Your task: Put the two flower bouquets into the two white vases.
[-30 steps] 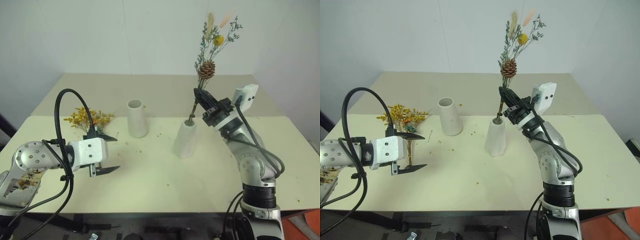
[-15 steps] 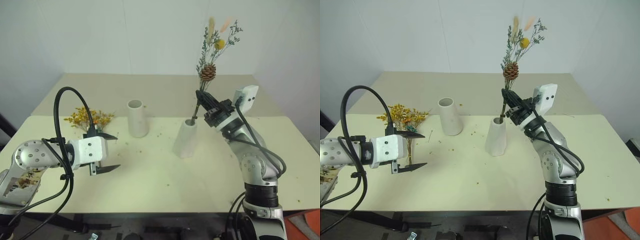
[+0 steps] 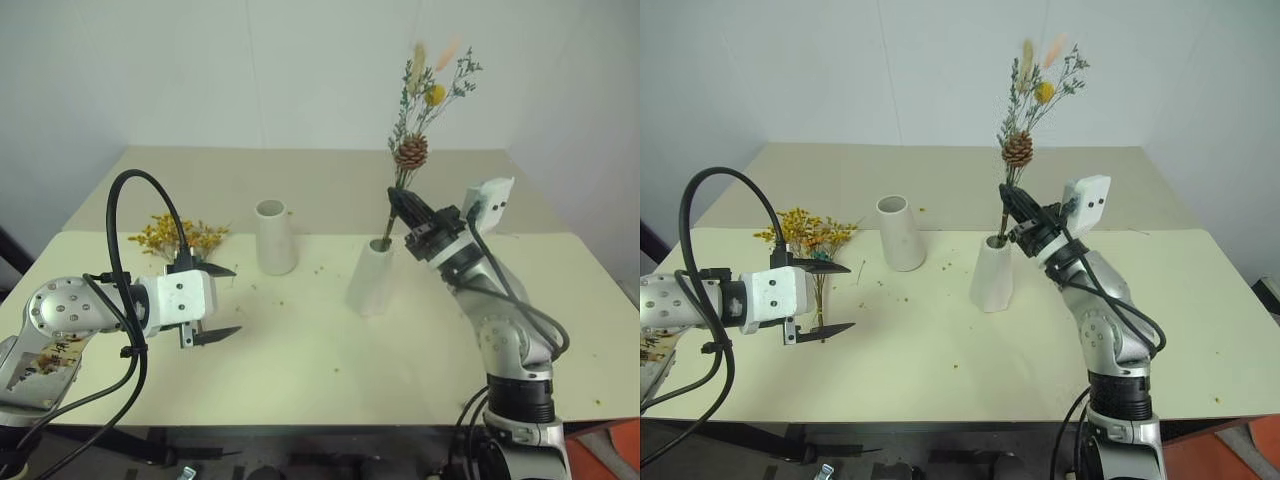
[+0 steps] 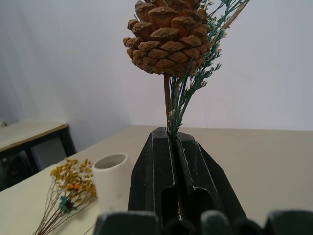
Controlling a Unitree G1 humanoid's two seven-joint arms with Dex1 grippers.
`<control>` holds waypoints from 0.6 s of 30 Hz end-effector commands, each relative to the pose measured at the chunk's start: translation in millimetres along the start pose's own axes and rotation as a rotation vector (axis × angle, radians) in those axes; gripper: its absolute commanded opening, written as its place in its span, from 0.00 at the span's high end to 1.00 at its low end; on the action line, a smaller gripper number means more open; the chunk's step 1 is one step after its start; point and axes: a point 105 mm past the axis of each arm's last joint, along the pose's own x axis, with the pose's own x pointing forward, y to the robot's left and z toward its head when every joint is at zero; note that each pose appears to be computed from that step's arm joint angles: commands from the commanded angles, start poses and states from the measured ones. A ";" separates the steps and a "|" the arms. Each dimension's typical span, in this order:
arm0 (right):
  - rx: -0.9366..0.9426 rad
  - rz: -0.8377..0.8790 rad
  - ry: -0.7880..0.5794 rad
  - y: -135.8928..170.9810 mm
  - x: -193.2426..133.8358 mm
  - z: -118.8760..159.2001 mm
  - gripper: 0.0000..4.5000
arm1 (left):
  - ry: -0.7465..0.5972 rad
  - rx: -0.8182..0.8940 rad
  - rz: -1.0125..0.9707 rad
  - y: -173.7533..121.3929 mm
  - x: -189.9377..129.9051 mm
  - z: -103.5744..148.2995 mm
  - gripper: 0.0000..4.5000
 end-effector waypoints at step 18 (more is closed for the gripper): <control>-0.183 -0.002 -0.080 9.0 -8.5 -9.0 0.99 | -0.011 0.027 0.016 1.3 -1.9 6.4 0.00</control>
